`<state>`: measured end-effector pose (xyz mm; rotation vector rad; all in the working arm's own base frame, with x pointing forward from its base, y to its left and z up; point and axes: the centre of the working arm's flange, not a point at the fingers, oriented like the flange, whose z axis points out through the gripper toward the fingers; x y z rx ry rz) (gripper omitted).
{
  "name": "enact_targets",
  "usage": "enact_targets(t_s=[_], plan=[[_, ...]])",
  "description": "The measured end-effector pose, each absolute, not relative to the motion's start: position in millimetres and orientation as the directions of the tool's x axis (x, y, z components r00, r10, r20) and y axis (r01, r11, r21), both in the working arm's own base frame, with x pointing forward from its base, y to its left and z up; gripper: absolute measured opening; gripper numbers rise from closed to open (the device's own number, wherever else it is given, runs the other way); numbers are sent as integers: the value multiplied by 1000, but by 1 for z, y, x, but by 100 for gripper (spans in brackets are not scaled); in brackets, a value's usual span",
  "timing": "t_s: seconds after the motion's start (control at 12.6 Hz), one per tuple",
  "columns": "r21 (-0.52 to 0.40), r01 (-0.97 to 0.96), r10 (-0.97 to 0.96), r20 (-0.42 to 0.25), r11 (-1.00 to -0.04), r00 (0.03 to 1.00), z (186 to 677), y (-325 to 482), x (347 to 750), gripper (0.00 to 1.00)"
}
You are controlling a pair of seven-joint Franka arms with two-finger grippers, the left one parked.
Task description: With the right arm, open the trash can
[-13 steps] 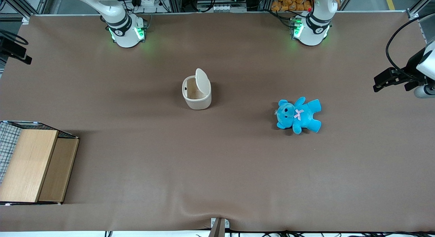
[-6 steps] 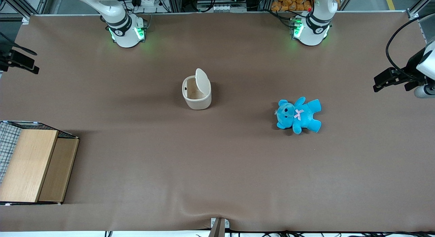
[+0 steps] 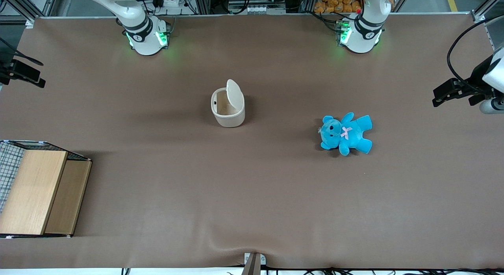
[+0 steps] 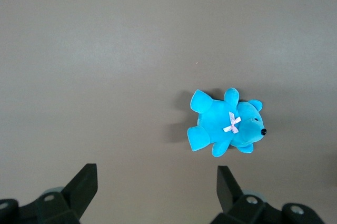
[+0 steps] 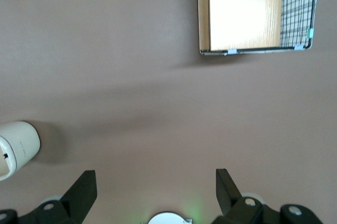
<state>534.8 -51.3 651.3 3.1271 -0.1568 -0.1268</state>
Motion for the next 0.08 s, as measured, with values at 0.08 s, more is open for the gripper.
enact_targets(t_s=[0.08], plan=[[12,-100,-100,-77,-995,992,651,-51,535,100]])
